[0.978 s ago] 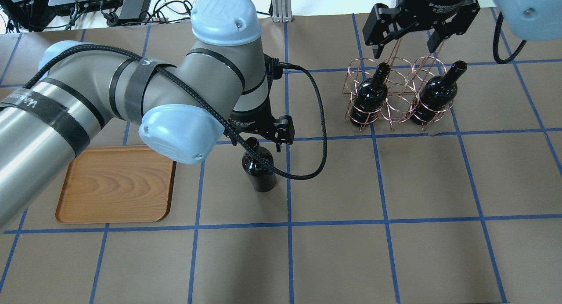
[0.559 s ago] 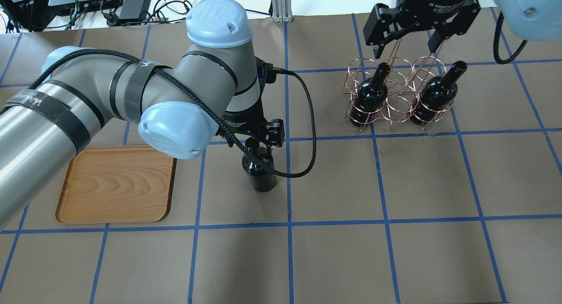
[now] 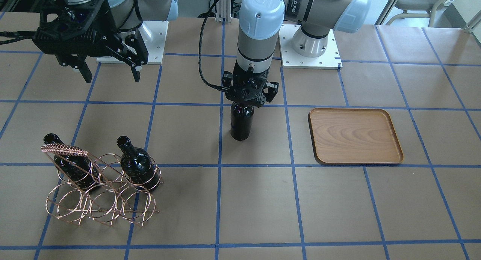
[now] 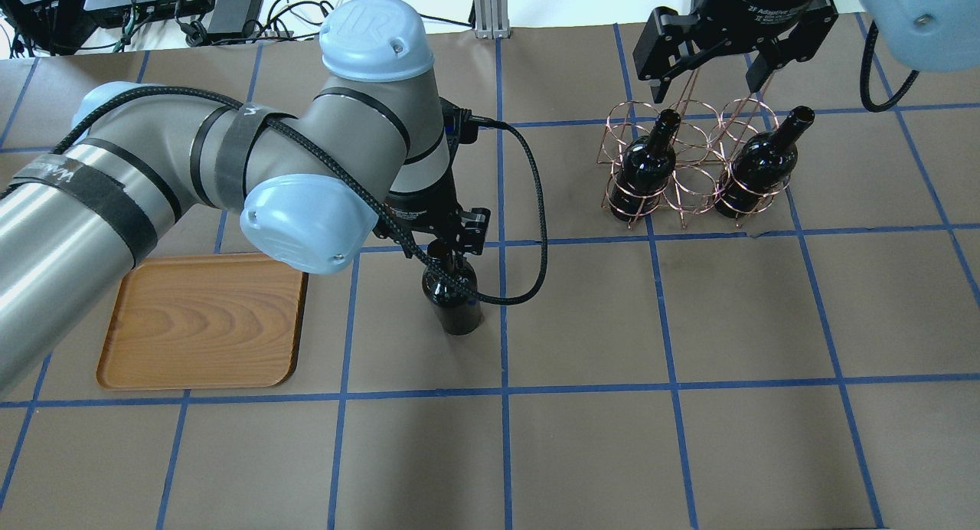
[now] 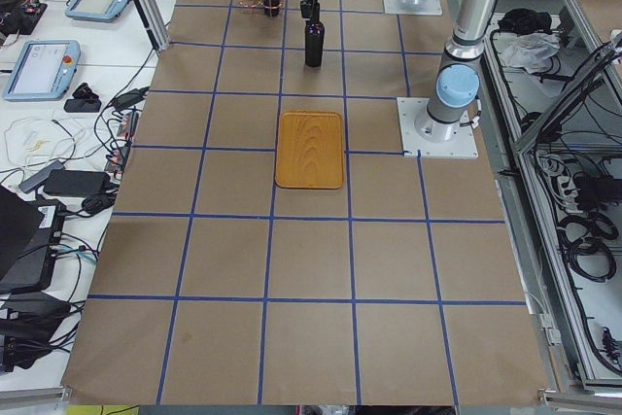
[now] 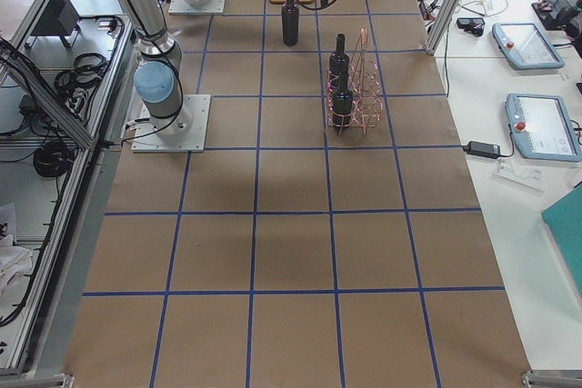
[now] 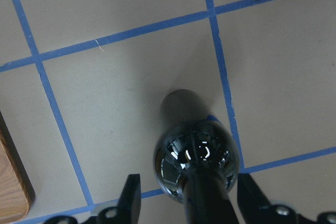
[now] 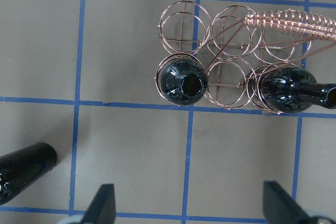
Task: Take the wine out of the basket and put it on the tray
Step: 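Move the left gripper over the standing bottle and lower onto its neck, then close the left gripper on the bottle neck and lift it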
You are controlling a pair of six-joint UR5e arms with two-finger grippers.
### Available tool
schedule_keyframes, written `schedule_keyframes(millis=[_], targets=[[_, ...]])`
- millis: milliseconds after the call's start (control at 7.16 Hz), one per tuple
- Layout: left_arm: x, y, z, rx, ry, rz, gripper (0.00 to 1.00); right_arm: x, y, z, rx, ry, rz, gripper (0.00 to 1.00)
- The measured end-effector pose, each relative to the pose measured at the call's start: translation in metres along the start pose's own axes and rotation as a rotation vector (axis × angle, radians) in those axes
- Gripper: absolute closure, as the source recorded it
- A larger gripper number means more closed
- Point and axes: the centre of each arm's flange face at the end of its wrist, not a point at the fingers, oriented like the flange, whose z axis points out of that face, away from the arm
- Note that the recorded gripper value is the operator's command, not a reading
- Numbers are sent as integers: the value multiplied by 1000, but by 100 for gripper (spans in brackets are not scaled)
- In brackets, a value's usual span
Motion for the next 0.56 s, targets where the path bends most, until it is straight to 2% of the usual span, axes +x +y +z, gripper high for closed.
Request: schedule_keyframes(millis=[419, 559], targets=[[4, 1, 1, -3, 4, 4, 43, 0, 0, 0, 0, 1, 0, 0], [5, 2, 2, -5, 4, 5, 31, 0, 0, 0, 1, 1, 0, 0]])
